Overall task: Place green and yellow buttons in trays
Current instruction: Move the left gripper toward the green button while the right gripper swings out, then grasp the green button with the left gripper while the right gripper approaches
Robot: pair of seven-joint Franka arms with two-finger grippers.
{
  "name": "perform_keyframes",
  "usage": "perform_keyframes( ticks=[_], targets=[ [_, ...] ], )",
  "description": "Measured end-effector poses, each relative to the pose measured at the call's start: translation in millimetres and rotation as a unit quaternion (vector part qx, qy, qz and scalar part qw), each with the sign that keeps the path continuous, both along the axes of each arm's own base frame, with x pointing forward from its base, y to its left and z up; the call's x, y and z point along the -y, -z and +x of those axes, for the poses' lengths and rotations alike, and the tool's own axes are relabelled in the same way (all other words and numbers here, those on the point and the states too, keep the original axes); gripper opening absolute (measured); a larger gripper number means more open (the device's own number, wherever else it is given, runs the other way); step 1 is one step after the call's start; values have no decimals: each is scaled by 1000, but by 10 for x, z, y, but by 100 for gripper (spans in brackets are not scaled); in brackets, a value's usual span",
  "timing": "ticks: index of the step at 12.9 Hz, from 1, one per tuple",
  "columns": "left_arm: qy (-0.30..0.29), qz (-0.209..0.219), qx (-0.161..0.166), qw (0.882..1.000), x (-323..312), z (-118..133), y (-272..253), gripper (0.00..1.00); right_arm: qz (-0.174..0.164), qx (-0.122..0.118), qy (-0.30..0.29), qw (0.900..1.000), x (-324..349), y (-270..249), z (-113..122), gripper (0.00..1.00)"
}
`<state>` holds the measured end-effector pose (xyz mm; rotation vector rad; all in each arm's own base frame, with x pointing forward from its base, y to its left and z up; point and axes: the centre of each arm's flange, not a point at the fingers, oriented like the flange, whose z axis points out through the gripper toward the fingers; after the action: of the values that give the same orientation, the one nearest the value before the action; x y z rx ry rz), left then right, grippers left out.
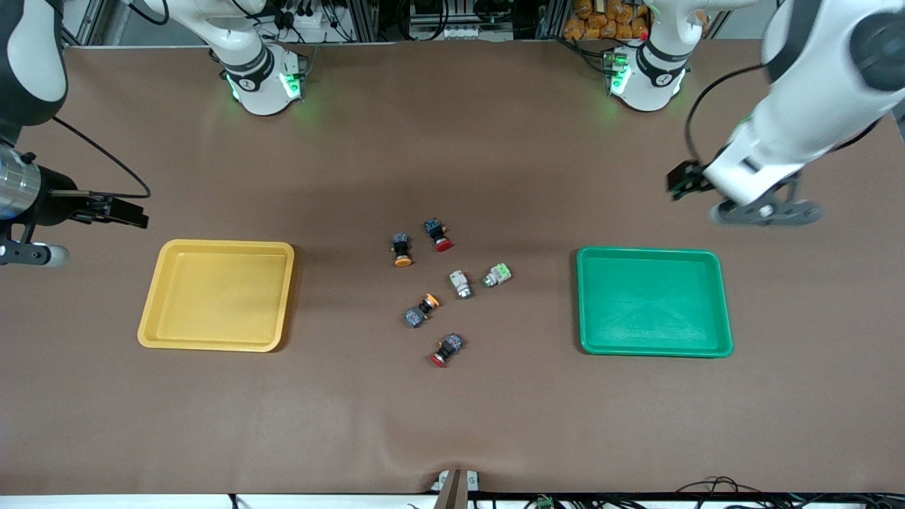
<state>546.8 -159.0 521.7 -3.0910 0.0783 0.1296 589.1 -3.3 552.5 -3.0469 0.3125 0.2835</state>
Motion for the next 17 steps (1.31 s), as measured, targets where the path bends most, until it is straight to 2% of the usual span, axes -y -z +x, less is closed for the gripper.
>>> perform_keyframes(
  ticks=[3,6,9,11,13,17],
  targets=[
    [-18,-9,-11,1000,377,88,612,100,17,-6,59,998,-109,-16,1,100],
    [-57,-30,-10,998,880,160,1195,100,21,-11,72,997,-124,6,7,100],
    [-113,-54,-4,992,1478,117,1770,100,39,-14,105,994,-199,115,86,100],
    [-138,-67,1,988,1728,92,2118,100,39,-12,137,990,-358,189,156,100],
    [-153,-60,17,986,2006,21,2458,100,33,0,175,984,-656,248,238,100],
    [-171,-39,37,984,2557,-29,2948,100,31,5,224,974,-1132,478,363,100]
  ],
)
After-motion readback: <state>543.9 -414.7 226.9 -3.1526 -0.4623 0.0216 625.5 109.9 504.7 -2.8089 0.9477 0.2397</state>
